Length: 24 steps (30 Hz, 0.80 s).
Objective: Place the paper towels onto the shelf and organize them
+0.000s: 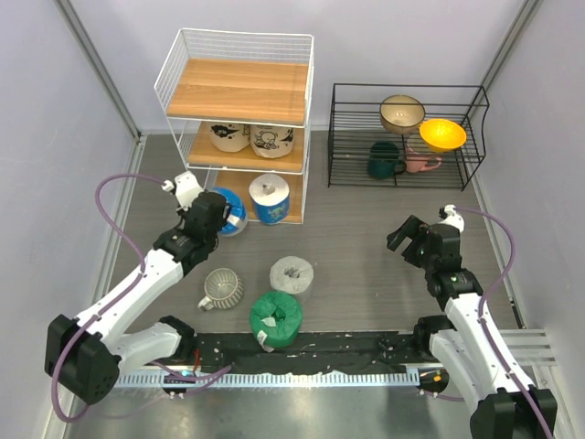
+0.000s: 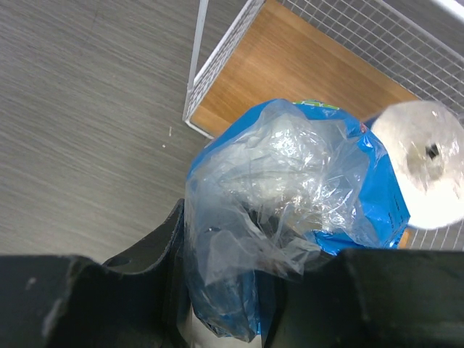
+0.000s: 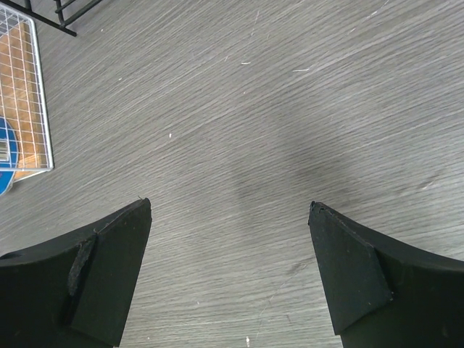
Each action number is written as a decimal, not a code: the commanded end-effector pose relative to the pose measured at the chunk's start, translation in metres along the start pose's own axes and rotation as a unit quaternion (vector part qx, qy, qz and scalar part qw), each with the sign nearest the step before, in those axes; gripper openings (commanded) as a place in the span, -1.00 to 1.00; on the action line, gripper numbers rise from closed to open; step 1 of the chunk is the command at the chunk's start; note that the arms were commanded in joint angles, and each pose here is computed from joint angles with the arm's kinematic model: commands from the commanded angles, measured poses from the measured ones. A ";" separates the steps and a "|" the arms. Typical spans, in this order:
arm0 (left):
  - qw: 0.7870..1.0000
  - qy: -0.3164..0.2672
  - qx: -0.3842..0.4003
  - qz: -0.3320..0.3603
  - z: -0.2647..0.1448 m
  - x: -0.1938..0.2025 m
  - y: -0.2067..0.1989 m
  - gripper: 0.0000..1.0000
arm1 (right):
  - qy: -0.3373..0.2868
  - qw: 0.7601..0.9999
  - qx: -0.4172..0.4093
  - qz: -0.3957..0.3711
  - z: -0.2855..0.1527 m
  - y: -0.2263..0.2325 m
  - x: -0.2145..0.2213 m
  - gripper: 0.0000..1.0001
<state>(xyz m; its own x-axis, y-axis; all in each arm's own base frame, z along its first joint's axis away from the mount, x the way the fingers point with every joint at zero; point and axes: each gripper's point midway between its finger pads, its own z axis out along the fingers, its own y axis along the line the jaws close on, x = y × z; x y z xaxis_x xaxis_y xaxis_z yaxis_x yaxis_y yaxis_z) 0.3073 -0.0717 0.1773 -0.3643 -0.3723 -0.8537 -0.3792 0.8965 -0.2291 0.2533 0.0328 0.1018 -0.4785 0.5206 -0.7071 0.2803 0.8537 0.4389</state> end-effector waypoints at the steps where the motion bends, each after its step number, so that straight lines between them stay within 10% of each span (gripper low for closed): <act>1: 0.996 -0.065 0.019 -0.064 0.012 -0.047 -0.026 -0.99 | -0.017 1.000 -0.005 -0.006 0.003 0.005 -0.011 0.92; 24: 0.988 -0.082 -0.018 -0.127 0.068 -0.042 -0.045 -1.00 | -0.018 1.000 0.008 -0.013 0.008 0.001 -0.011 0.91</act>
<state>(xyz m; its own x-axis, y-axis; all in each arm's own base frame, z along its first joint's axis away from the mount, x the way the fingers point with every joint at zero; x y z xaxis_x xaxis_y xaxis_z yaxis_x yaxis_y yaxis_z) 0.3654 -0.0771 0.1400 -0.3175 -0.4444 -0.8377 -0.4708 0.8407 -0.2675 0.2566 0.0292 0.0932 -0.4941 0.5093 -0.7046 0.3005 0.8605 0.4113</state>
